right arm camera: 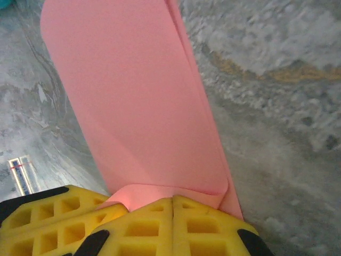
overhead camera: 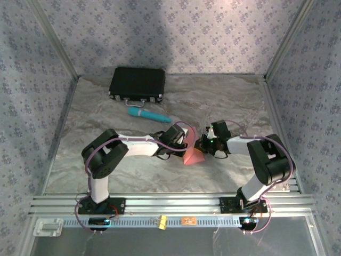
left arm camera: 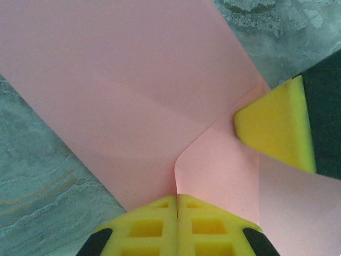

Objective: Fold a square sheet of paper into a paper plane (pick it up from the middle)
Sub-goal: Fold the triangle a second time at the center of the table.

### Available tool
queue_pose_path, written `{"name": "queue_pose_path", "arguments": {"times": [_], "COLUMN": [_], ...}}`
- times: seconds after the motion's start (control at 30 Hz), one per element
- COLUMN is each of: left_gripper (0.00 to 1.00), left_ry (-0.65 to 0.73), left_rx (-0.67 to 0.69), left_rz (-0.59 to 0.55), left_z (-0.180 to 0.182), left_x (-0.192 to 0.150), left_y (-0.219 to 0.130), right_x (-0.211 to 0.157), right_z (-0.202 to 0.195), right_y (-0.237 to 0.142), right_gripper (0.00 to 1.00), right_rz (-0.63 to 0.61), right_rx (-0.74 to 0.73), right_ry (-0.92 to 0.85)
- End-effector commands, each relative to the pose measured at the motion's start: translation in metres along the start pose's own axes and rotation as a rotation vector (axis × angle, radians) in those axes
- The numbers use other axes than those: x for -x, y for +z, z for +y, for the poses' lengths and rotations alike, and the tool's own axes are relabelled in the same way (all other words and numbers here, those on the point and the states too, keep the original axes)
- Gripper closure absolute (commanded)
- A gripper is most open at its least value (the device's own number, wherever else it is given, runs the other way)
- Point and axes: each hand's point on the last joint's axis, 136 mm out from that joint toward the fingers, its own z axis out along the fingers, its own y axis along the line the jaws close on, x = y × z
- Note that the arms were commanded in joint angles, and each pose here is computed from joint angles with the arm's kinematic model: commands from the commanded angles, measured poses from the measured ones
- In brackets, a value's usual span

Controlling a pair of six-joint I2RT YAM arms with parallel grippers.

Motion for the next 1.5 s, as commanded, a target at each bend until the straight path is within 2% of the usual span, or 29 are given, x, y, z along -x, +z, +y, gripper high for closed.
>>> {"name": "queue_pose_path", "arguments": {"times": [0.0, 0.17, 0.27, 0.53, 0.63, 0.7, 0.87, 1.0, 1.13, 1.47], "left_gripper": [1.00, 1.00, 1.00, 1.00, 1.00, 1.00, 1.00, 1.00, 1.00, 1.00], "left_ry": [0.015, 0.011, 0.012, 0.011, 0.009, 0.009, 0.008, 0.007, 0.005, 0.005], "left_rx": [0.044, 0.044, 0.046, 0.044, 0.045, 0.044, 0.042, 0.039, 0.033, 0.032], "left_rz": [0.093, 0.093, 0.094, 0.093, 0.093, 0.093, 0.090, 0.090, 0.088, 0.091], "left_z": [0.014, 0.014, 0.015, 0.014, 0.016, 0.015, 0.015, 0.014, 0.013, 0.013], "left_x": [-0.024, -0.023, -0.024, -0.024, -0.025, -0.025, -0.025, -0.024, -0.023, -0.024], "left_y": [0.008, 0.007, 0.008, 0.008, 0.008, 0.008, 0.008, 0.009, 0.009, 0.009], "right_x": [-0.006, 0.007, 0.017, 0.009, 0.006, 0.011, 0.029, 0.036, 0.024, -0.011], "right_z": [-0.025, 0.003, 0.010, -0.025, -0.050, -0.056, -0.028, 0.007, 0.026, 0.041], "right_y": [0.005, -0.009, -0.016, 0.001, -0.001, -0.006, -0.021, -0.037, -0.041, -0.015], "right_gripper": [0.99, 0.98, 0.96, 0.97, 0.98, 0.98, 0.97, 0.95, 0.95, 0.95], "right_rz": [0.005, -0.027, -0.046, 0.000, -0.031, -0.064, -0.103, -0.127, -0.092, 0.033], "right_rx": [-0.049, 0.043, 0.048, -0.026, -0.101, -0.090, 0.031, 0.094, 0.088, 0.131], "right_ry": [0.042, 0.019, -0.001, 0.069, 0.124, 0.155, 0.140, 0.052, -0.029, -0.069]}}
